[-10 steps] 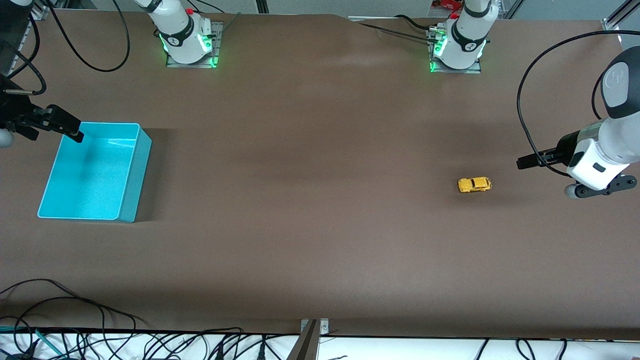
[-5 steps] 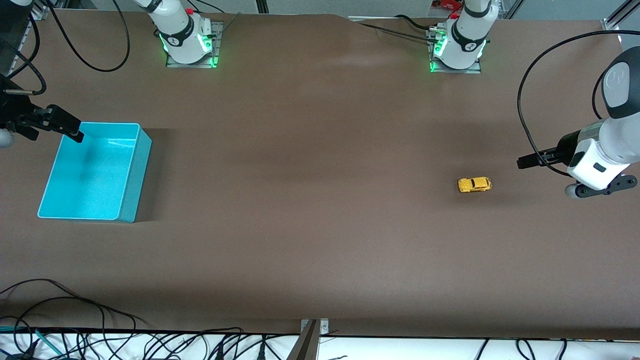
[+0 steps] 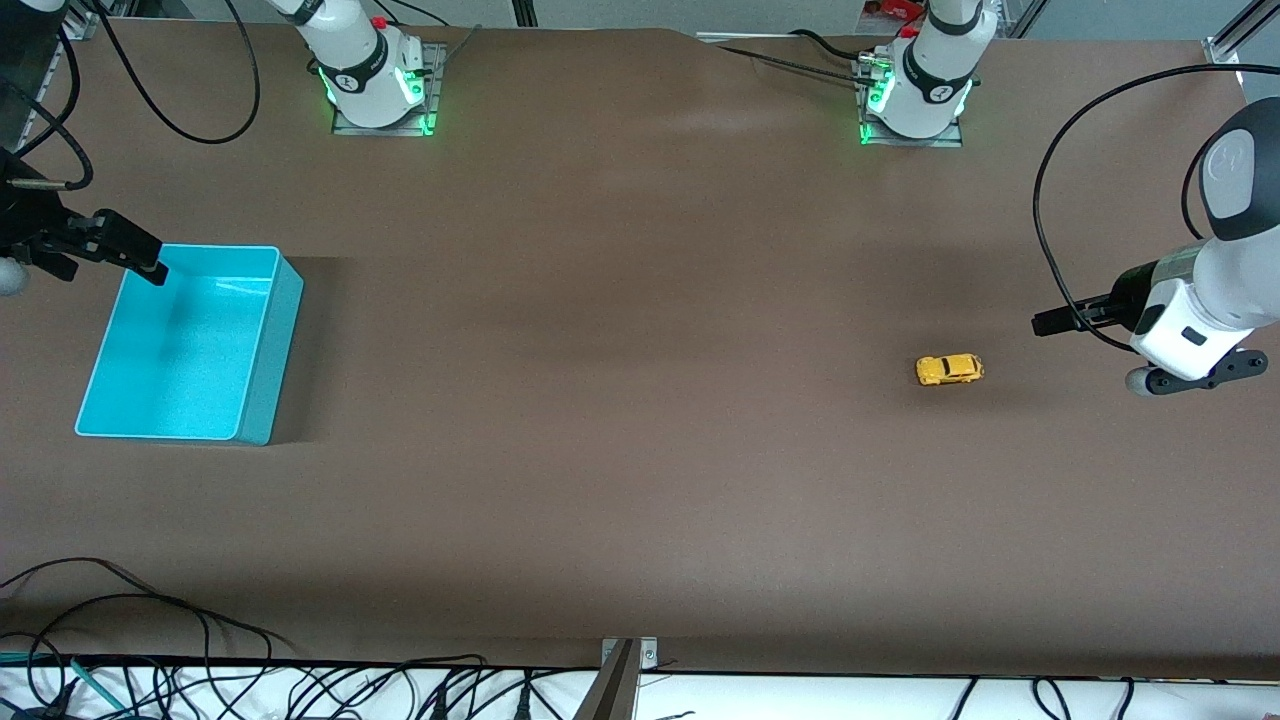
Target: Wind up and store yellow beetle car
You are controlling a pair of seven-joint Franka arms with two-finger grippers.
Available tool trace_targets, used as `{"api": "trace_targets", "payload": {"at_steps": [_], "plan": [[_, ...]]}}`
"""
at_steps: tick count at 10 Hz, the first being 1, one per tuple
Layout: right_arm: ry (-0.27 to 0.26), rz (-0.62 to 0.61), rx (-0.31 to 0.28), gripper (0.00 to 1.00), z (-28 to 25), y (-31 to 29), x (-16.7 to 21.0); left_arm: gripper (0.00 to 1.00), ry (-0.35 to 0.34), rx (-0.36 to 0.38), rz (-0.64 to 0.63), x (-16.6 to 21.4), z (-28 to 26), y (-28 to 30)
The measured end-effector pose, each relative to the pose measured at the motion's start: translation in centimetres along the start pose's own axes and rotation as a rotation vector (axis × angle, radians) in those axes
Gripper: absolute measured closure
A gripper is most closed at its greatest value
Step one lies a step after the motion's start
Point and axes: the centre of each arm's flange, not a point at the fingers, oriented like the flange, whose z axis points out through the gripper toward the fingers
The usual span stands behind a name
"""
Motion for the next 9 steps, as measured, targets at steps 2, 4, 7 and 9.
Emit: {"api": "trace_targets", "payload": {"at_steps": [2,4,7,9], "plan": [[0.0,0.0,0.0,0.0,0.0,0.0,0.0,0.0,-0.001,0.0,-0.019,0.0,0.0,0.0],[0.0,-0.001,0.0,0.0,0.0,-0.1,0.0,0.0,-0.012,0.002,-0.155,0.0,0.6,-0.1],[-0.001,-0.002,0.0,0.0,0.0,-0.1,0.0,0.0,-0.065,0.024,-0.463,-0.1,3.8,-0.8],[-0.003,-0.002,0.0,0.0,0.1,-0.1,0.0,0.0,-0.061,0.031,-0.712,0.4,7.4,-1.1]]}}
